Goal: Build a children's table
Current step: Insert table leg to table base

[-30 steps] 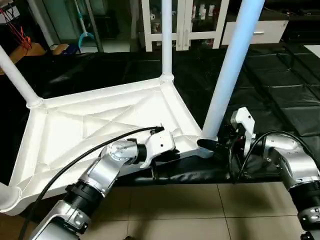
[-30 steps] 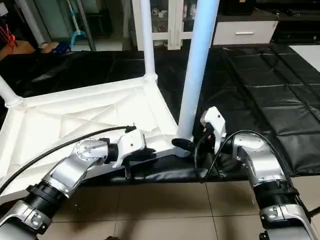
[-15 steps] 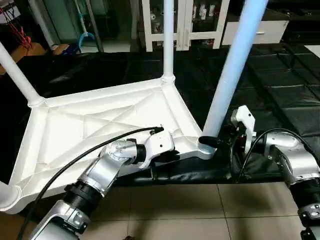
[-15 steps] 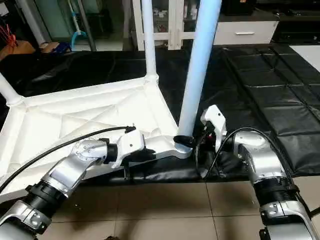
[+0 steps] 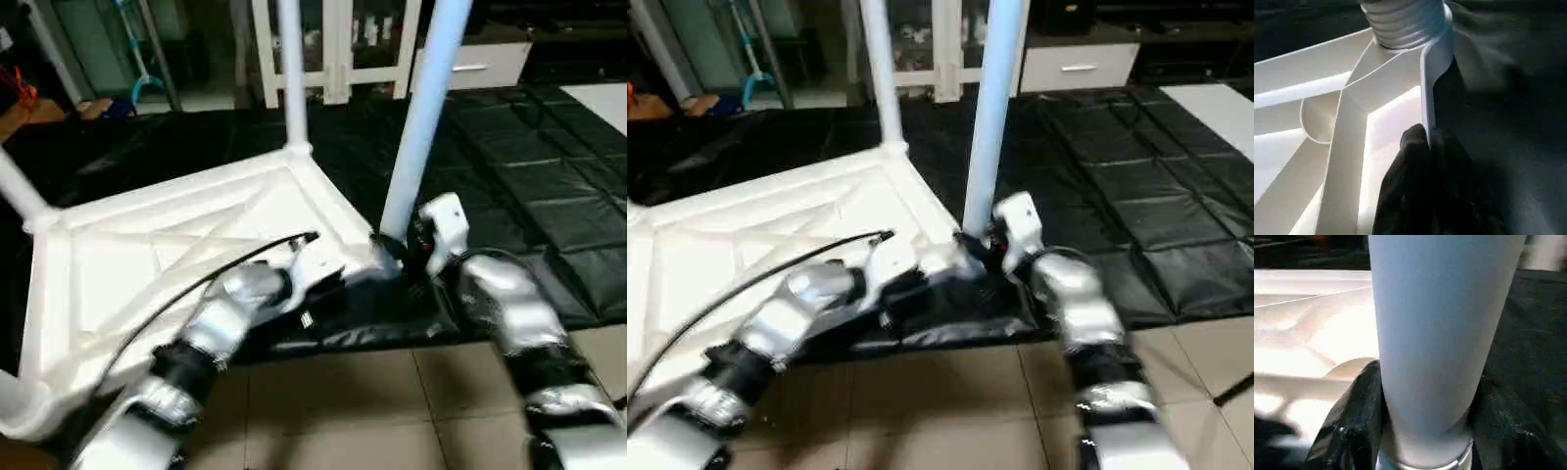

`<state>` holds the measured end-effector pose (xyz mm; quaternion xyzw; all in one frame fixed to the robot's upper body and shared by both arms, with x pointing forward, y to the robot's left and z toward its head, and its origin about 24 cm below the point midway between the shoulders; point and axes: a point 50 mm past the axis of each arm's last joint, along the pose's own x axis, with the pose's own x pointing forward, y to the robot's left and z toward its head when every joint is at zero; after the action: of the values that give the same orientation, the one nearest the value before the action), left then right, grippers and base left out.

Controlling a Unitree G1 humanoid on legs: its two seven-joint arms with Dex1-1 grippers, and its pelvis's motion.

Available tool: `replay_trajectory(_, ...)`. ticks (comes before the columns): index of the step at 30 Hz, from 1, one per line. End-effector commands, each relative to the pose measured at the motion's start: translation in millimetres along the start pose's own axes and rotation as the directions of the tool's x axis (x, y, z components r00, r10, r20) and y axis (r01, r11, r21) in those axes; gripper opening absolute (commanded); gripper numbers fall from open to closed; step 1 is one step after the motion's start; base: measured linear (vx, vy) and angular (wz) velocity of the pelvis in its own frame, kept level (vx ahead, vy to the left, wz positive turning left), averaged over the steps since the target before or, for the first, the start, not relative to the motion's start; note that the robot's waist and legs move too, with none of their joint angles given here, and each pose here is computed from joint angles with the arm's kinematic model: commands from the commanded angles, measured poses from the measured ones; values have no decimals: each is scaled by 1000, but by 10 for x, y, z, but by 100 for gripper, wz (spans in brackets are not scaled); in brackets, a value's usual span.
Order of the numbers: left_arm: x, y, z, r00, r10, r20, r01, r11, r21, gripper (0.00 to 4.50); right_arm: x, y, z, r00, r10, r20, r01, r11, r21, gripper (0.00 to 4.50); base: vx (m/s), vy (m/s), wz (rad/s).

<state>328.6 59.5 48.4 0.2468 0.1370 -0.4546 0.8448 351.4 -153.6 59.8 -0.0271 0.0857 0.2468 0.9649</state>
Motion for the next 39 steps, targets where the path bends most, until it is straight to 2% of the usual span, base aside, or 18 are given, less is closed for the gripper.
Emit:
replay_trajectory(1,40,122,163,989,142,42,-142,990,-8,0,16,-128,-40,970,-244,-16,245,969,29,199,0,0,0)
replay_trajectory(3,65,133,192,983,177,47,-176,984,-15,0,54,-94,-29,959,-284,-5,284,958,45,199,0,0,0)
replay_trajectory(4,108,134,243,975,215,56,-213,976,-36,0,143,15,11,951,-310,21,307,948,80,199,0,0,0)
replay_trajectory(7,146,118,275,974,215,72,-212,976,-53,0,253,162,93,957,-283,62,275,954,117,199,0,0,0)
replay_trajectory(12,133,97,250,980,182,81,-180,983,-33,0,279,188,144,964,-250,92,240,965,109,199,0,0,0)
replay_trajectory(13,124,90,231,982,172,80,-170,985,-26,0,273,185,159,967,-232,105,220,969,115,234,0,0,0)
replay_trajectory(14,119,83,213,983,163,80,-162,987,-23,0,261,173,180,968,-220,124,206,972,113,269,0,0,0)
replay_trajectory(16,108,66,176,987,142,81,-141,990,-18,0,230,146,226,967,-196,164,180,978,108,271,0,0,0)
replay_trajectory(20,98,23,157,992,85,96,-85,996,3,0,180,111,283,968,-156,195,139,986,97,308,0,0,0)
replay_trajectory(25,80,-46,138,993,-25,115,15,996,84,0,48,50,325,969,-104,223,92,994,66,345,0,0,0)
replay_trajectory(27,76,-54,139,992,-45,119,33,994,101,0,12,47,320,971,-89,221,79,995,54,365,0,0,0)
replay_trajectory(28,67,-85,158,984,-111,141,90,985,145,0,-99,44,285,977,-48,210,45,999,18,371,0,0,0)
replay_trajectory(29,67,-85,158,984,-111,141,90,985,145,0,-99,44,285,977,-48,210,45,999,18,381,0,0,0)
replay_trajectory(32,63,-119,195,969,-182,166,151,972,180,0,-261,-11,204,985,-36,168,41,999,-24,400,0,0,0)
replay_trajectory(35,64,-128,220,961,-212,178,174,963,206,0,-339,-44,170,987,-41,154,46,998,-31,400,0,0,0)
replay_trajectory(39,69,-118,245,955,-227,192,177,953,245,0,-396,29,145,990,4,139,2,999,-42,400,0,0,0)
